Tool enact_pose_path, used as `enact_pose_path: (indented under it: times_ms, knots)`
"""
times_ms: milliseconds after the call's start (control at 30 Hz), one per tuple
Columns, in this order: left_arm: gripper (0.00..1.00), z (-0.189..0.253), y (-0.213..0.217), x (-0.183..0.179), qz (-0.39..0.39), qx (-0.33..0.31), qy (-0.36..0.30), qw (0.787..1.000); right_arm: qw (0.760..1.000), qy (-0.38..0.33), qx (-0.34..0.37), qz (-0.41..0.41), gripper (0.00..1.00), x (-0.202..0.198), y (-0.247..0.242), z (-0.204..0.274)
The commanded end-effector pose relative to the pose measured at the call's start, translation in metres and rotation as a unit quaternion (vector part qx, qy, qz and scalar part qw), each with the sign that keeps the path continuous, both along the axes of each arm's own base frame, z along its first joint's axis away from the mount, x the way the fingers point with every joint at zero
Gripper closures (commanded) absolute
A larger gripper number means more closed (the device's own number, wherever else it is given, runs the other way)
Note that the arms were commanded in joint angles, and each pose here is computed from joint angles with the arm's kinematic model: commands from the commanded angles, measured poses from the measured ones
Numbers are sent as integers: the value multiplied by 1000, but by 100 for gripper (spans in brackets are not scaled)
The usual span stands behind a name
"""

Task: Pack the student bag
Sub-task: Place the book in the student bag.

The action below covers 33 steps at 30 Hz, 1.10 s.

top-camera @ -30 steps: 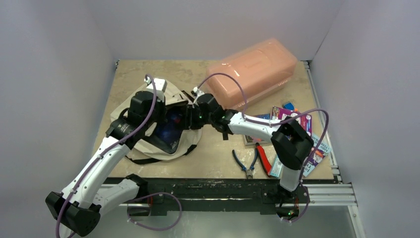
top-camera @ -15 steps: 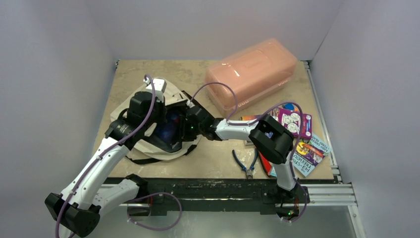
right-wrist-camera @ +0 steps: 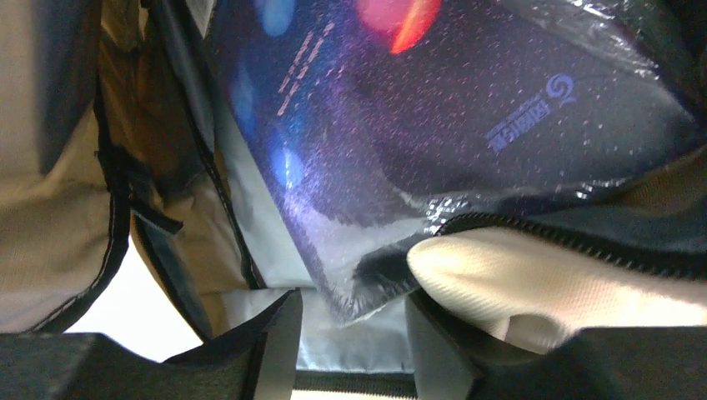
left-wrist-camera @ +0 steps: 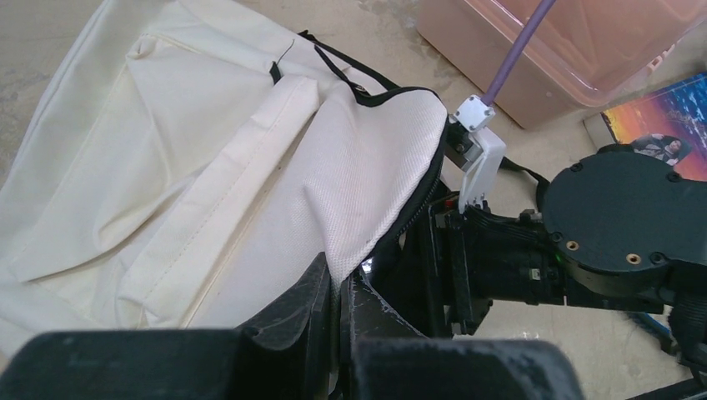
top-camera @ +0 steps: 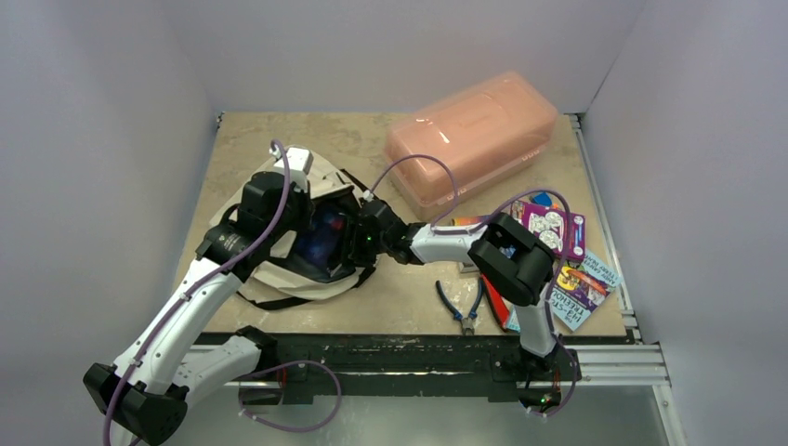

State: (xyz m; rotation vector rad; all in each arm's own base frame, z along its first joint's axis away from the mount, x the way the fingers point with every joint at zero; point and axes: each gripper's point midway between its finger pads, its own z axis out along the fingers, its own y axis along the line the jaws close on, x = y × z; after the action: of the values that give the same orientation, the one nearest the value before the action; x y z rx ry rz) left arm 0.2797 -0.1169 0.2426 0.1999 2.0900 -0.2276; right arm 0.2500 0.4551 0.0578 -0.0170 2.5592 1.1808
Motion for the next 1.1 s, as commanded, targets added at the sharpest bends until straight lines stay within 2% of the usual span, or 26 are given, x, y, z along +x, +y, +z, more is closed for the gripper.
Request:
enact_pose_path:
  times_ms: [0,67,200,333,500,633,700,833,933,1033,1067]
  knots:
    - [100,40,-15,7,-18,-50,-51,997,999,-16,36,-19,52,26,19,6]
    - [100,39,-19,7,-28,-56,-49,997,998,-32,54,-22,55,37,31,17]
    - [100,35,-24,7,-36,-59,-40,997,993,-51,99,-44,67,54,48,42]
    - [100,34,-24,8,-34,-60,-38,997,985,-71,147,-62,69,70,63,67]
    - [100,33,-23,9,-31,-57,-38,997,967,-116,218,-61,74,71,73,113]
    - [100,34,-25,8,-36,-62,-37,997,959,-157,229,-57,66,78,79,133]
    - [100,35,-27,7,-41,-65,-39,996,948,-179,259,-46,64,80,86,140]
    - [100,39,-30,4,-52,-72,-45,995,951,-159,263,-42,65,85,98,124]
    - [100,41,-29,4,-48,-77,-48,995,966,-125,223,-47,67,83,96,92]
    - [100,40,-22,5,-28,-72,-50,996,978,-103,171,-57,52,76,73,61]
    - [100,40,-19,5,-19,-69,-50,996,981,-95,155,-61,50,75,64,51]
